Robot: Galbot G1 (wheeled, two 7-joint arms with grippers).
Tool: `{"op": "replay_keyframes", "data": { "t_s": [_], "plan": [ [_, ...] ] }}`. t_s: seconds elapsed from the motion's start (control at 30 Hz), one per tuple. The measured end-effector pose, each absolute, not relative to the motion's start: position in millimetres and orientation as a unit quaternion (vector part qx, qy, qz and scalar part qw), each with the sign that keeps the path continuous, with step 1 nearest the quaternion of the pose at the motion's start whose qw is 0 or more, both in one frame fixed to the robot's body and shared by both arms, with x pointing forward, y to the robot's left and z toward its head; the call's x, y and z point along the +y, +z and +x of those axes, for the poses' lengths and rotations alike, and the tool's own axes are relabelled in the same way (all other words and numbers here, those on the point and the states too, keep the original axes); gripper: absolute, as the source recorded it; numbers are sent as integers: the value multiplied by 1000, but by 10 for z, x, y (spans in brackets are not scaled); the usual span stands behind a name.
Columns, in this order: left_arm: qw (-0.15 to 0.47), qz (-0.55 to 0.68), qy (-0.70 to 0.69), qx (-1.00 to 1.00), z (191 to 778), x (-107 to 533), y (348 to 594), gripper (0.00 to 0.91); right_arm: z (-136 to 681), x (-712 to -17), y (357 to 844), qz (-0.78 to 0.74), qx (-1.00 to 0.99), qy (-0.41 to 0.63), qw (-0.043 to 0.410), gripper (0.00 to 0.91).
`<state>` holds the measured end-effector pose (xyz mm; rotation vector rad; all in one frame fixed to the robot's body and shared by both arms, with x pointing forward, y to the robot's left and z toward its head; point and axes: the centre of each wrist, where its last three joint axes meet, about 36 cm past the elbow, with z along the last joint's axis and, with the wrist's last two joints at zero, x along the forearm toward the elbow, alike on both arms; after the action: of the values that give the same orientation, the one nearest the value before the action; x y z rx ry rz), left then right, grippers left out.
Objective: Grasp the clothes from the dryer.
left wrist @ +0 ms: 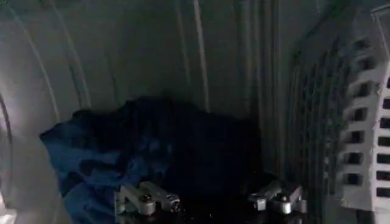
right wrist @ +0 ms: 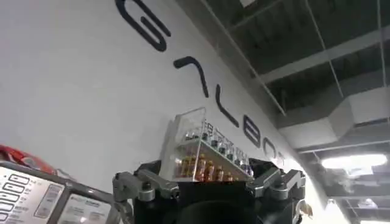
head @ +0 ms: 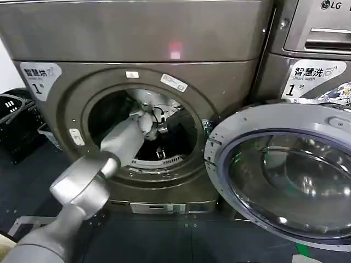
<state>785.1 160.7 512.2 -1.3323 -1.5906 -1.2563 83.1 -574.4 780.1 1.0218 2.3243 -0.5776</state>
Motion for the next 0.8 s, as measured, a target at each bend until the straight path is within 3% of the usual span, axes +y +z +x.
{"op": "replay_keyframes", "data": {
  "t_s": [0.23, 0.8],
  "plan": [
    [361, -519, -487, -604, 7832, 1623, 5032, 0, 833, -5753, 7781, 379, 861, -213, 265, 907],
    [356, -520, -461, -625, 7798, 1686, 4892, 0, 804, -5772, 7734, 385, 859, -212, 265, 907]
  ]
}}
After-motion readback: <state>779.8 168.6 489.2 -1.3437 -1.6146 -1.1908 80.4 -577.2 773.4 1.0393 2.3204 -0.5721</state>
